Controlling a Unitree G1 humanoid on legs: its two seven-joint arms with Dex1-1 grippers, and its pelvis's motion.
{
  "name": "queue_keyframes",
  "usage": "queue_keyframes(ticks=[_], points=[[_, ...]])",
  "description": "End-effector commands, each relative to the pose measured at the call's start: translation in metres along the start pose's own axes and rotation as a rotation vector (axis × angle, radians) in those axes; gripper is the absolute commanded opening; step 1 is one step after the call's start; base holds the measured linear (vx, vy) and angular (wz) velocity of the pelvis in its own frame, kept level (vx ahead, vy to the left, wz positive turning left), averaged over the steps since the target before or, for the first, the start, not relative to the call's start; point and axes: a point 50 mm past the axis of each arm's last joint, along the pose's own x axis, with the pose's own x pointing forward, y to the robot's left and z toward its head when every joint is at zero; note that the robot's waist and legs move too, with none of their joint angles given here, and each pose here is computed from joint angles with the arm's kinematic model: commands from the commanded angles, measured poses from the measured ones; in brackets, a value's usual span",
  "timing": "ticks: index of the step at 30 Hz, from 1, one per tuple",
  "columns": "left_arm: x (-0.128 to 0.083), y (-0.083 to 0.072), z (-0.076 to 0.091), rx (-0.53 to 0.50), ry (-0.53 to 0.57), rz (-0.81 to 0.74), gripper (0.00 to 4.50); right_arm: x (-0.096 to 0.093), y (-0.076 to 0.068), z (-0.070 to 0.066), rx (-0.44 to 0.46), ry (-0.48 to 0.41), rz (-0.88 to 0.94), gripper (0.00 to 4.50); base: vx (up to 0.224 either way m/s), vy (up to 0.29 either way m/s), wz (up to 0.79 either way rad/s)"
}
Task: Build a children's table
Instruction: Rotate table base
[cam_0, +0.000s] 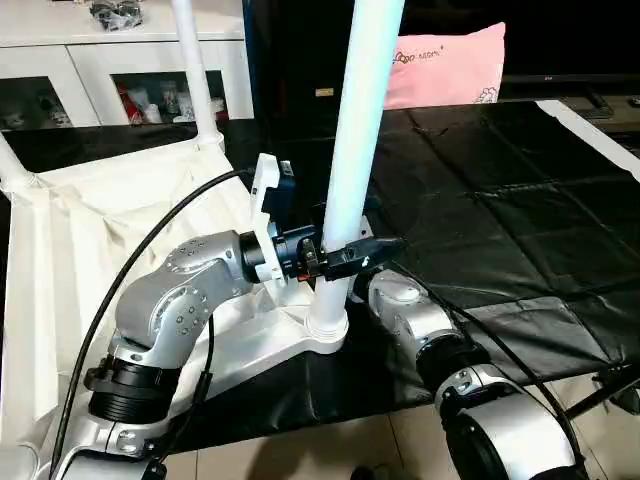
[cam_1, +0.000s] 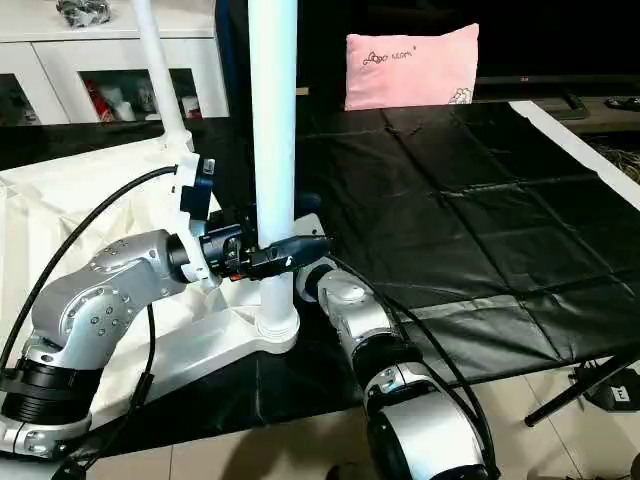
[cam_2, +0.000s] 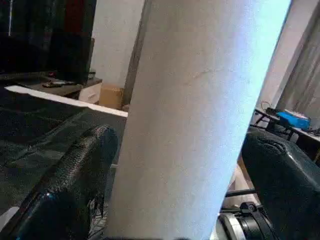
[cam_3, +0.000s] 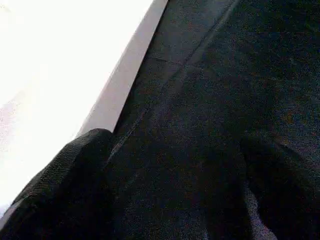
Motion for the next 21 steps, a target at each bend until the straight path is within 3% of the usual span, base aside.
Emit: queue_keyframes(ticks=[1, 9, 10, 11, 13, 21], points=[[0.003, 0.000, 0.002, 0.017, 0.005, 0.000, 4.47, 0.003, 0.003, 0.008, -0.019, -0.017, 0.023, 4.50, 0.000, 0.000, 0.00], [0.003, 0.002, 0.002, 0.025, 0.006, 0.010, 4.47, 0.003, 0.002, 0.007, -0.021, -0.018, 0.016, 4.50, 0.000, 0.000, 0.00], [-0.042, 0.021, -0.006, 0.080, 0.180, 0.207, 4.47, -0.030, -0.056, 0.002, -0.026, -0.026, -0.166, 4.50, 0.000, 0.000, 0.00], [-0.046, 0.022, -0.007, 0.085, 0.196, 0.224, 4.47, -0.033, -0.060, 0.001, -0.028, -0.027, -0.182, 4.50, 0.000, 0.000, 0.00], [-0.068, 0.027, -0.008, 0.104, 0.278, 0.305, 4.47, -0.052, -0.085, 0.000, -0.038, -0.030, -0.263, 4.50, 0.000, 0.000, 0.00], [-0.075, 0.023, -0.010, 0.101, 0.322, 0.289, 4.47, -0.055, -0.088, -0.002, -0.042, -0.024, -0.267, 4.50, 0.000, 0.000, 0.00]])
